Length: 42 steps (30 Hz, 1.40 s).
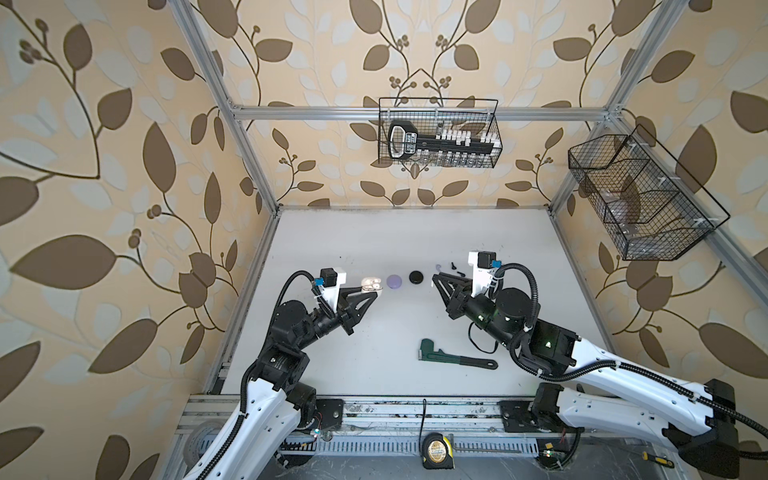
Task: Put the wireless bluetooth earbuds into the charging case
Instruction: 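Lift the cream earbud toward the case while the left gripper brings it forward, then push the cream earbud down into the open case with the right gripper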
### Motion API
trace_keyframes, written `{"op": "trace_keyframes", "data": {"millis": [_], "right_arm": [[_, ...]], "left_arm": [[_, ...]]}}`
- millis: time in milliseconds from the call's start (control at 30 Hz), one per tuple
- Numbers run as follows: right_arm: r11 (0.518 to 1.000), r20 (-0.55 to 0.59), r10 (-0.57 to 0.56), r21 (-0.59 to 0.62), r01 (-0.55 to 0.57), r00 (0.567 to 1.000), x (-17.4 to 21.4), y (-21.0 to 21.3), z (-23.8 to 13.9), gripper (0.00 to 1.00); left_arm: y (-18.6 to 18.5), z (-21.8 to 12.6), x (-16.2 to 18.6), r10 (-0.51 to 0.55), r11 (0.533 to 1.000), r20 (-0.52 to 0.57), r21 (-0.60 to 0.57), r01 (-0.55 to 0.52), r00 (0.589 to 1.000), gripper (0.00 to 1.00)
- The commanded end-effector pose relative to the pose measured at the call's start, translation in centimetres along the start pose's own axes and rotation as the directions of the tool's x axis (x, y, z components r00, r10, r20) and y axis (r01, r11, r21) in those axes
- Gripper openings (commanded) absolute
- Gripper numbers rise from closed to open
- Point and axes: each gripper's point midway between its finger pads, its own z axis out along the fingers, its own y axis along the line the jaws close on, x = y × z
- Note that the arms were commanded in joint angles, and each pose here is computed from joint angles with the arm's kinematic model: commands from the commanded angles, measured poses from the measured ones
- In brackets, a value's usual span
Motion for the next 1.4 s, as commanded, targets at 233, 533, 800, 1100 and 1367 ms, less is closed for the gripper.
{"op": "trace_keyframes", "data": {"millis": [233, 533, 800, 1100, 1367], "right_arm": [[0.979, 0.11, -0.068, -0.185, 0.087, 0.992, 0.7, 7.2, 0.7, 0.19], [0.972, 0.116, -0.112, -0.195, 0.133, 0.987, 3.3, 9.7, 1.9, 0.19], [0.979, 0.143, -0.116, -0.149, 0.137, 0.983, 3.9, 9.5, 2.4, 0.18], [0.988, 0.162, -0.099, -0.104, 0.116, 0.982, 4.0, 9.0, 3.1, 0.16], [0.989, 0.151, -0.097, -0.093, 0.111, 0.984, 4.8, 8.8, 3.7, 0.16]], "left_arm": [[-5.2, 1.4, 1.1, 0.23, 0.954, 0.004, 0.196, -0.226, 0.973, 0.0], [-5.3, 1.1, 0.9, 0.222, 0.961, 0.021, 0.162, -0.222, 0.975, 0.0], [-5.3, 0.8, 0.7, 0.224, 0.962, 0.033, 0.154, -0.226, 0.974, 0.0], [-5.4, 0.6, 0.7, 0.226, 0.961, 0.042, 0.152, -0.23, 0.973, 0.0], [-5.4, 0.5, 0.5, 0.225, 0.962, 0.047, 0.146, -0.23, 0.973, 0.0]]}}
